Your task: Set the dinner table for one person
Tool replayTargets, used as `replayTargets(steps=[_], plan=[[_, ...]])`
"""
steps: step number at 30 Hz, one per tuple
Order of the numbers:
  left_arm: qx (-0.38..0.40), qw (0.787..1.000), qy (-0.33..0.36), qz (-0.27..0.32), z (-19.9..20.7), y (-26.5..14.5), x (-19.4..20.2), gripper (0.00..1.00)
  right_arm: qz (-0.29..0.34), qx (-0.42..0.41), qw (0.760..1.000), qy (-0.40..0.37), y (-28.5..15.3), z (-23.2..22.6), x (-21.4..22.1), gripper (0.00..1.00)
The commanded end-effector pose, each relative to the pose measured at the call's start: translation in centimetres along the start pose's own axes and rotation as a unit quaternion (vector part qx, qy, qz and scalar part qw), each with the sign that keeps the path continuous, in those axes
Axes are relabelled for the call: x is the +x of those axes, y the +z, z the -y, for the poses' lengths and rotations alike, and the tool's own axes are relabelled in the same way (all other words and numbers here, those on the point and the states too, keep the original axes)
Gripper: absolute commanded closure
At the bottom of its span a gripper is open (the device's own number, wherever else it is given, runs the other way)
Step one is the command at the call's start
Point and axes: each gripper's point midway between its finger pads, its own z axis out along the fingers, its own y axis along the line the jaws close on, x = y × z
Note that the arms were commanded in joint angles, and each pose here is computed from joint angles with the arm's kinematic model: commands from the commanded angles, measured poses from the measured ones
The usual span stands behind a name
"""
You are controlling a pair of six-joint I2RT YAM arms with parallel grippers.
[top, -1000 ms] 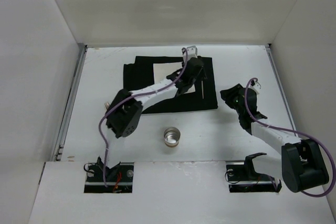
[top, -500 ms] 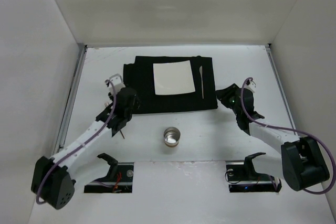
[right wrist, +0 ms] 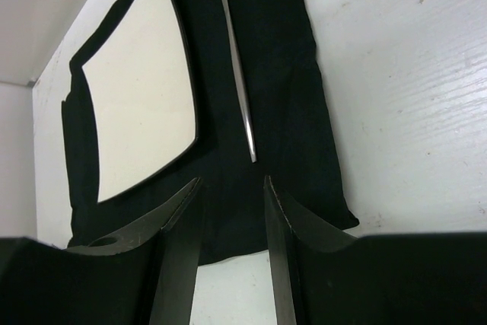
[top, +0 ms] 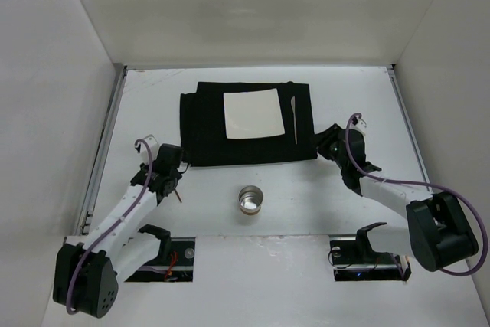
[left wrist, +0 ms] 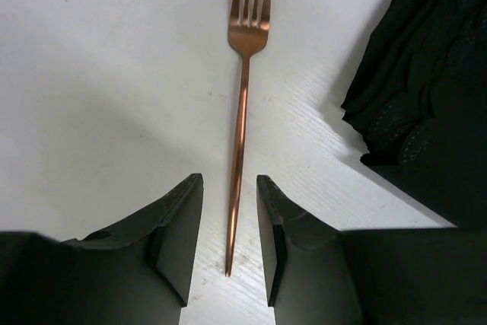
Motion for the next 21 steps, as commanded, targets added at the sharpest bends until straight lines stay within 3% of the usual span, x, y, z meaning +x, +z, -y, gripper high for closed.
replayTargets(steps=[1,12,16,21], plan=[[-0.001,0.999,0.009,-0.035,0.4,0.6,1.3,0.68,0.021,-0.045,0.999,-0.007,0.2,-3.0,-1.6,0.57],[-0.017,0.997,-0.011,-0.074,0.6,4.6,4.1,0.71,0.027,-0.054,0.998,-0.012,-0.3,-3.6,-2.0,0.57],[-0.017,0.997,-0.013,-0.08,0.4,5.1,4.5,0.88,0.015,-0.057,0.998,-0.009,-0.2,-3.6,-1.5,0.57],[0.011,0.999,-0.038,-0.035,0.6,3.5,2.3,0.96,0.02,-0.052,0.998,-0.007,-0.2,-3.3,-1.7,0.57]])
